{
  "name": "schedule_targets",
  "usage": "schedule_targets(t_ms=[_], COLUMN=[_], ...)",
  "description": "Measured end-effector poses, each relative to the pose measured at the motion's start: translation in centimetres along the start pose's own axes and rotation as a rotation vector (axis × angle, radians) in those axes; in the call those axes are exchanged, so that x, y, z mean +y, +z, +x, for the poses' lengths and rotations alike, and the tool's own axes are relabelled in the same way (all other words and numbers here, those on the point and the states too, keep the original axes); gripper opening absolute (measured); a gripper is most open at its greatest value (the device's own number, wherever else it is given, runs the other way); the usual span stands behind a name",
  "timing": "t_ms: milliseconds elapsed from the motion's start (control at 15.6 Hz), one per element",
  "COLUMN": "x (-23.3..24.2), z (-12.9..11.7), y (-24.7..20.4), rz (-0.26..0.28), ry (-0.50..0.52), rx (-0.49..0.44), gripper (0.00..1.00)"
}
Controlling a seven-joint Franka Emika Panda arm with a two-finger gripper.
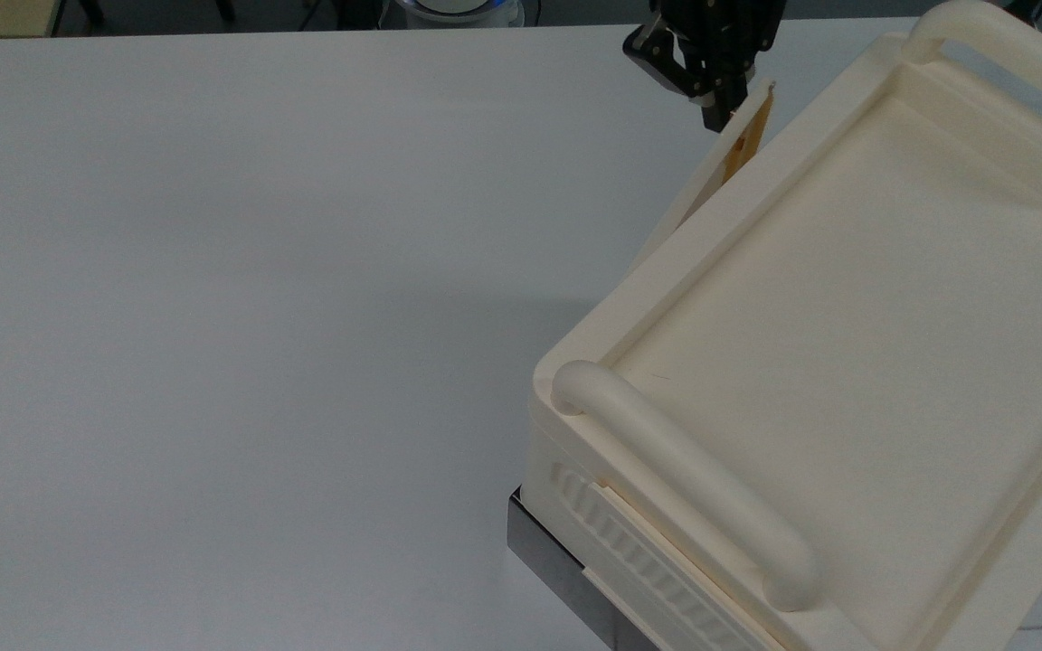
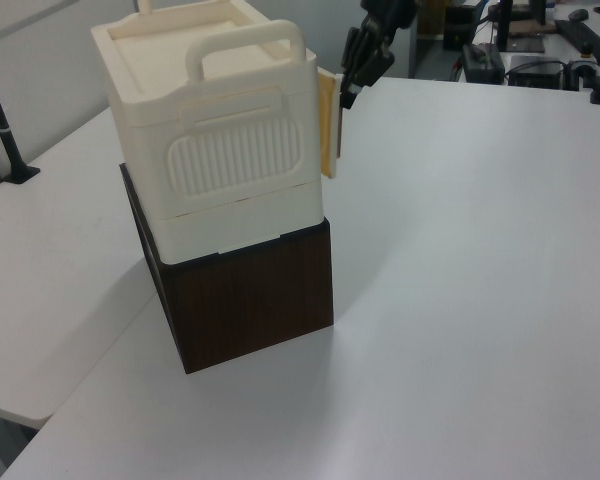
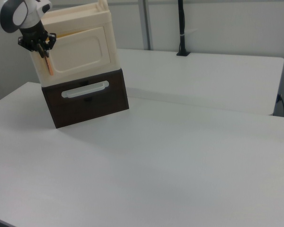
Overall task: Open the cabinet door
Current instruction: 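Grasp the orange tab on the cabinet door edge, then pull the door edge outward, swinging the door open on its hinge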
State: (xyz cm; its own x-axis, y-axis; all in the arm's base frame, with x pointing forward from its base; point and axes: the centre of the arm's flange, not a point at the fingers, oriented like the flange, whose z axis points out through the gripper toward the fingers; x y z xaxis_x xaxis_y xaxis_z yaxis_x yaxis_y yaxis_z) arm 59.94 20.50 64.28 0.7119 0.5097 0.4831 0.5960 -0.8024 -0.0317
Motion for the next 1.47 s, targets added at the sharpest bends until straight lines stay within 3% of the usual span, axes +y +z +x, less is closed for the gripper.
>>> schedule_targets(t_ms=[576, 960, 1152, 1472], x=[8.0, 17.6, 21.6, 26.9], z=[-5.5, -10.9, -13.0, -16.6], y=[-3.2, -4.7, -6.2, -9.6], rz=[-0.03, -0.092, -0.148, -0.235], ry=[0.146, 0.316, 0.381, 0.477], rx=[-0.135, -0.158, -0.114, -0.058], gripper=[0.17, 0.72, 1.0, 1.0])
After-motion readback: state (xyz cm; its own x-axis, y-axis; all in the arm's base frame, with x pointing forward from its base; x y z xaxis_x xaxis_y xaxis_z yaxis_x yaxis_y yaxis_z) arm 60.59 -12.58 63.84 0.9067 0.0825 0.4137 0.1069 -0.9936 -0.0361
